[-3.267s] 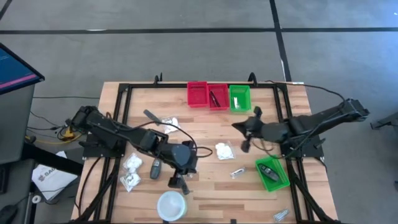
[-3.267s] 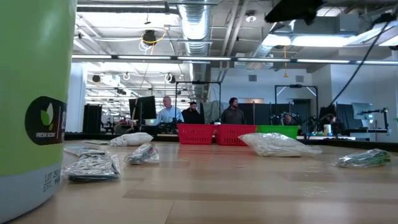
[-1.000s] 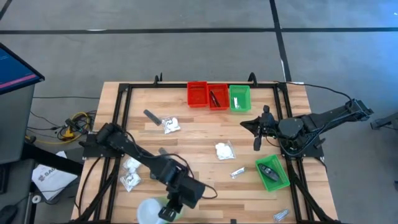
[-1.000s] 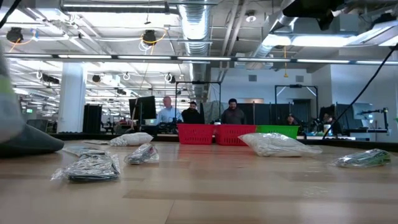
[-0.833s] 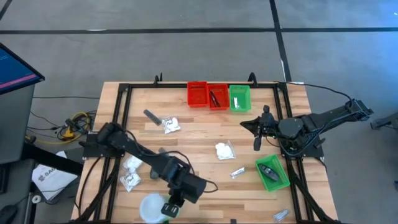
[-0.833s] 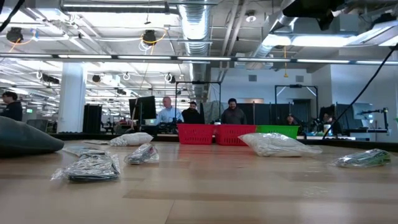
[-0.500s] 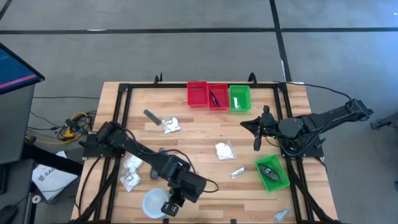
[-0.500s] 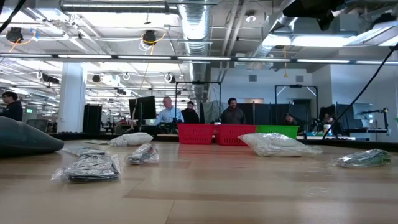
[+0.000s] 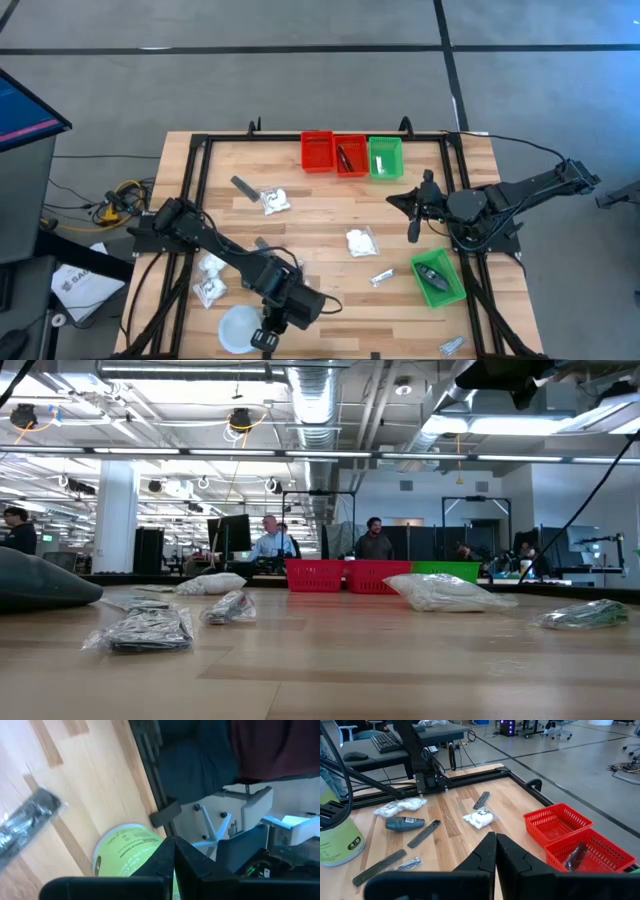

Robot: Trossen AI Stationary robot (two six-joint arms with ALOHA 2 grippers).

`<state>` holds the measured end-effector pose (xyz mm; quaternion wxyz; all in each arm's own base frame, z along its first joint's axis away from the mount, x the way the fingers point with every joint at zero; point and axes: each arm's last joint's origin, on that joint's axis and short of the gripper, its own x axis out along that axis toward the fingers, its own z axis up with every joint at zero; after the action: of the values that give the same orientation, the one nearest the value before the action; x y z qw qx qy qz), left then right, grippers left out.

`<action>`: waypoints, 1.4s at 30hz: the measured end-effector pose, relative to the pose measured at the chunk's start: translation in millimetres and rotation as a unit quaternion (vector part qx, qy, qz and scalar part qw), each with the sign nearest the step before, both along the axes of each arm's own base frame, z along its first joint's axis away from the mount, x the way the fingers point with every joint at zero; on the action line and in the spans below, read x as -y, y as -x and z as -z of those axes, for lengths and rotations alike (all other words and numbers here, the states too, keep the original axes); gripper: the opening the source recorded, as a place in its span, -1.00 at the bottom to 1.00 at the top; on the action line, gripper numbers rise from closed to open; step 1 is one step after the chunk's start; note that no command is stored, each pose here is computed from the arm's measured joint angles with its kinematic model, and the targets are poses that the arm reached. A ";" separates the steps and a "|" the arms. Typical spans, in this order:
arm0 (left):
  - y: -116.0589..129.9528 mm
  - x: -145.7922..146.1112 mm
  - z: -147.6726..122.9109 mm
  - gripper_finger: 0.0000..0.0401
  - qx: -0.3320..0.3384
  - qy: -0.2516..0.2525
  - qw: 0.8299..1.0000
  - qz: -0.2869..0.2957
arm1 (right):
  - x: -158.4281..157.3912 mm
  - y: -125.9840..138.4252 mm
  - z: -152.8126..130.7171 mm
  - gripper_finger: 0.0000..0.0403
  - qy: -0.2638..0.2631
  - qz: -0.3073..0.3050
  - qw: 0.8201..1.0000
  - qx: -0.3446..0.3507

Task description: Pick & Place Travel size toiletries

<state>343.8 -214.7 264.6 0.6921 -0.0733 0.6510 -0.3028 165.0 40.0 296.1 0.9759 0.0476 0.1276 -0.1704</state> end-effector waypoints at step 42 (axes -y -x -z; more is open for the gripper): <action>101.1 -18.6 34.5 -0.99 -0.149 -0.054 0.980 -0.122 | 0.2 0.4 1.1 -1.00 0.002 0.000 1.000 -0.007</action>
<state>242.7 -196.0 230.0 0.6224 -0.1588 0.7482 -0.1659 164.6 39.8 295.0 0.9751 0.0445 0.1338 -0.1709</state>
